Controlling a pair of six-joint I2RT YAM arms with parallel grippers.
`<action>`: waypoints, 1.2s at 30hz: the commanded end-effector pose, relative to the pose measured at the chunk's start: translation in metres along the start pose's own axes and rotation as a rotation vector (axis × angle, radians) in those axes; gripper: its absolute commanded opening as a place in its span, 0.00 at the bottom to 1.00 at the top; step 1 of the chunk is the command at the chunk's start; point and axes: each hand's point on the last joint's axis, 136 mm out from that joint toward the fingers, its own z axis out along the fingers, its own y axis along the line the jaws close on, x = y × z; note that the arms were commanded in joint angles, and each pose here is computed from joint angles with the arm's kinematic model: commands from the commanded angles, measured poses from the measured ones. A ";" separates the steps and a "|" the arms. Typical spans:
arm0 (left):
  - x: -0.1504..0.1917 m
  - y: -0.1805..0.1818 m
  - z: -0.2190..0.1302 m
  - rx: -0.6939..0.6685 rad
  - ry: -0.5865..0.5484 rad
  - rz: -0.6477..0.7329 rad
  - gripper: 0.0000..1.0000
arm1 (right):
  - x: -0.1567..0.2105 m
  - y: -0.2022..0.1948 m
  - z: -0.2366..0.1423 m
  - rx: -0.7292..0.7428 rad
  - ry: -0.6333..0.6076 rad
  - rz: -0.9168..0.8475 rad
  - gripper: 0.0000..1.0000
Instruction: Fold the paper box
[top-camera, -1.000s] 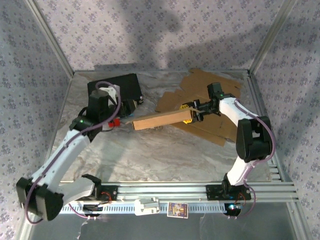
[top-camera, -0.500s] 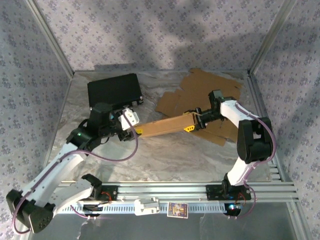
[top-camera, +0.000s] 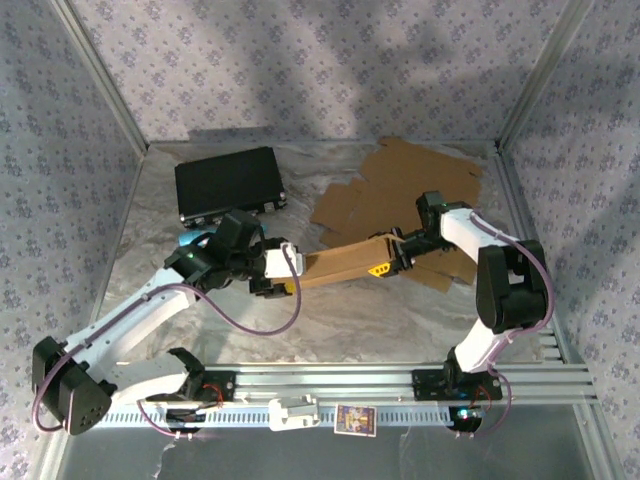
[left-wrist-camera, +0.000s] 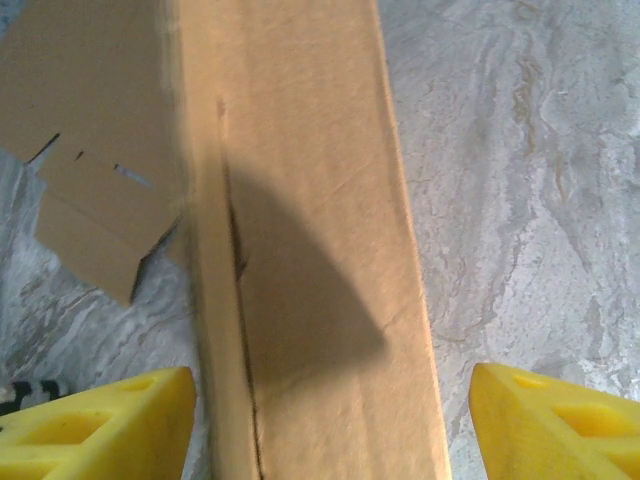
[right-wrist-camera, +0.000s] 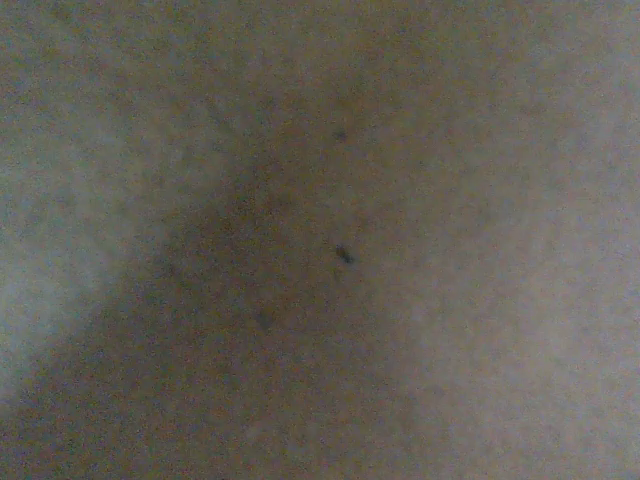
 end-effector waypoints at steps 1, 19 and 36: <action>-0.009 -0.006 0.002 0.035 -0.016 0.048 0.72 | -0.007 -0.009 0.007 0.037 -0.047 0.052 0.40; 0.018 -0.019 0.018 0.047 0.087 0.128 0.53 | -0.023 -0.015 0.039 0.107 -0.064 0.105 0.46; 0.021 -0.035 0.030 0.188 0.109 0.107 0.41 | -0.042 -0.017 0.015 0.098 -0.140 0.090 0.75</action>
